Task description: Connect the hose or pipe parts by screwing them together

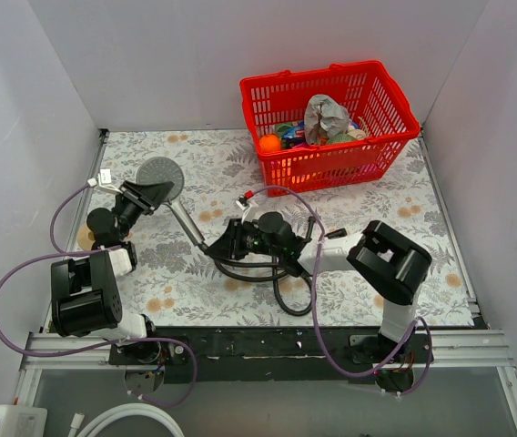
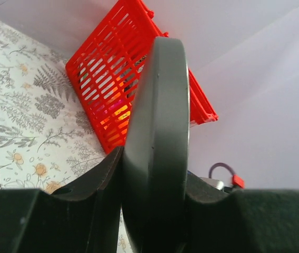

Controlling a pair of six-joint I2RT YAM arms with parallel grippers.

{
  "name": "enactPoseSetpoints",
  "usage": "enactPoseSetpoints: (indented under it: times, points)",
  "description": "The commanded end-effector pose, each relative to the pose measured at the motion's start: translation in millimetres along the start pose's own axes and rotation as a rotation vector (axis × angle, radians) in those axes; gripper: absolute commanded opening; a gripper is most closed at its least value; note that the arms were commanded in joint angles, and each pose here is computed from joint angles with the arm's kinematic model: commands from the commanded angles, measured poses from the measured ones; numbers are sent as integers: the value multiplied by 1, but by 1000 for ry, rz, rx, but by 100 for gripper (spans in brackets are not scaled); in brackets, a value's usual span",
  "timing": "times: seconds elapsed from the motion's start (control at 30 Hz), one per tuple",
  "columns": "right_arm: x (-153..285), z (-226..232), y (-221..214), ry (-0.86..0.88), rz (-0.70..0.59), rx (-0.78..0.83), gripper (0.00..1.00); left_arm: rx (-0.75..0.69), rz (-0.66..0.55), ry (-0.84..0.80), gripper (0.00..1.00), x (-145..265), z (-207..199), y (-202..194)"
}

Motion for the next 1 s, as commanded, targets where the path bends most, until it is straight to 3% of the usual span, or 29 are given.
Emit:
enactPoseSetpoints:
  times: [0.0, 0.3, 0.47, 0.53, 0.77, 0.9, 0.93, 0.97]
  points:
    - [19, 70, 125, 450, -625, -35, 1, 162, 421, -129, 0, 24, -22, -52]
    - [20, 51, 113, 487, -665, -64, 4, 202, 407, -123, 0, 23, -26, -50]
    - [28, 40, 106, 393, -646, -29, 29, 217, 360, -84, 0, 18, -20, -44]
    - [34, 41, 107, 359, -649, 14, 32, 212, 326, -46, 0, 18, -14, -40]
    - [42, 31, 106, 127, -566, 166, 60, 155, 193, 94, 0, 16, 4, -24]
    - [42, 39, 122, -19, -498, 344, 64, 103, 136, 150, 0, 14, 7, -17]
    - [42, 35, 116, -99, -395, 379, 64, 102, 101, 201, 0, 13, 11, -15]
    - [39, 39, 113, -154, -341, 513, 64, 84, 84, 226, 0, 13, 13, -13]
Point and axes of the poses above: each gripper's point midway between its finger pads, its own x axis back along the fingers, its own z axis along the line the jaws close on, y = z × x, the point moved 8 cm from there along x, back along the fingers, and after that the axes turned 5 degrees about x, right-handed, at the moved point
